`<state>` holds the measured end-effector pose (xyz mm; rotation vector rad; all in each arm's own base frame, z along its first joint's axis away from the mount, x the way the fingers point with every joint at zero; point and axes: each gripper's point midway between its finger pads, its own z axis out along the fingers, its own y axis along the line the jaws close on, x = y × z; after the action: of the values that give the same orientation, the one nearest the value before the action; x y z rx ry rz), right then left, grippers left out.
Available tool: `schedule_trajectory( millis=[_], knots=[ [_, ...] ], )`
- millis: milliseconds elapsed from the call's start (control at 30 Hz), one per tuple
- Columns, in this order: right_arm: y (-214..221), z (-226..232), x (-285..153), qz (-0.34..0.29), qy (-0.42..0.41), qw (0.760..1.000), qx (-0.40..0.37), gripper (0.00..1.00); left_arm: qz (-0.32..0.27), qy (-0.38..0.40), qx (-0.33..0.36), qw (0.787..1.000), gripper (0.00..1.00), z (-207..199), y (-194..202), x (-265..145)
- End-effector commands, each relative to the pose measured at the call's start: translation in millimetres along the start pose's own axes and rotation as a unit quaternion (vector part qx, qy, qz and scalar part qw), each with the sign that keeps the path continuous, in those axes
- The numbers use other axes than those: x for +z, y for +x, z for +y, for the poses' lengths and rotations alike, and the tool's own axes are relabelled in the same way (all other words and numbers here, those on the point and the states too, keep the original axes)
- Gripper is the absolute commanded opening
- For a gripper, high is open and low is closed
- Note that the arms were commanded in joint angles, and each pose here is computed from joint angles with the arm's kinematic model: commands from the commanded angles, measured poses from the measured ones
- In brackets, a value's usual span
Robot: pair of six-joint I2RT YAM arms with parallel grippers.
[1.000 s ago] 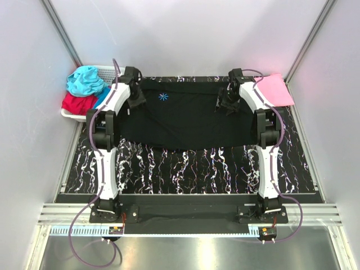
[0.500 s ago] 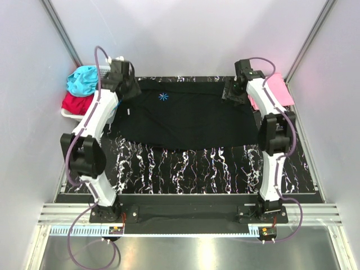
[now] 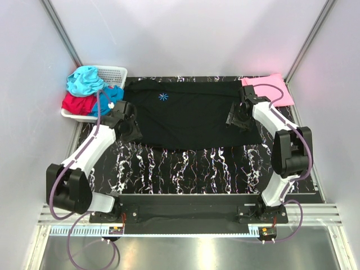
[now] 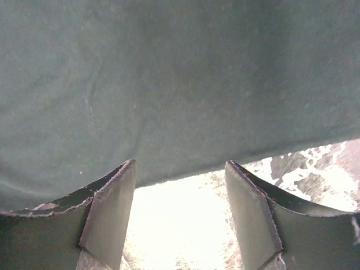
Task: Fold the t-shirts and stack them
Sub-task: Flatten the tshirt out
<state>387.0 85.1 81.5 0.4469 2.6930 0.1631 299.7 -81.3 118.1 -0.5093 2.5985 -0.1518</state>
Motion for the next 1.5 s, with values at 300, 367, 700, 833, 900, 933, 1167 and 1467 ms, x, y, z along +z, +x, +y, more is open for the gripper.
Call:
schedule_trajectory(
  millis=[300, 367, 700, 833, 900, 933, 1167, 1467],
  knots=[
    [55.8, 101.5, -30.3, 0.012, -0.141, 0.981, -0.13, 0.67, 0.074, 0.093, -0.077, 0.99, 0.47, -39.5, 44.5, 39.1],
    [57.4, 111.4, -31.0, 0.011, -0.153, 0.979, -0.131, 0.68, 0.067, 0.109, -0.092, 0.988, 0.46, -44.9, 35.7, 42.5],
    [68.2, 174.4, -36.4, 0.021, -0.222, 0.954, -0.202, 0.68, 0.067, 0.077, -0.187, 0.977, 0.45, -6.6, 7.8, 76.8],
    [73.9, 188.9, -27.7, 0.029, -0.222, 0.95, -0.22, 0.68, 0.048, 0.078, -0.204, 0.975, 0.44, 4.0, -8.5, 80.7],
    [74.6, 196.5, -28.0, 0.028, -0.222, 0.948, -0.226, 0.68, 0.042, 0.079, -0.207, 0.974, 0.44, 5.4, -15.9, 81.6],
    [76.2, 196.8, -22.0, 0.033, -0.218, 0.948, -0.229, 0.68, 0.037, 0.077, -0.209, 0.974, 0.44, 5.2, -22.2, 81.2],
    [72.0, 202.5, -14.1, 0.035, -0.21, 0.948, -0.236, 0.68, 0.007, 0.03, -0.237, 0.971, 0.43, 21.8, -44.0, 89.8],
    [67.2, 202.9, -6.9, 0.033, -0.197, 0.95, -0.241, 0.68, 0.0, -0.039, -0.253, 0.967, 0.34, 42.7, -45.9, 101.8]
  ],
)
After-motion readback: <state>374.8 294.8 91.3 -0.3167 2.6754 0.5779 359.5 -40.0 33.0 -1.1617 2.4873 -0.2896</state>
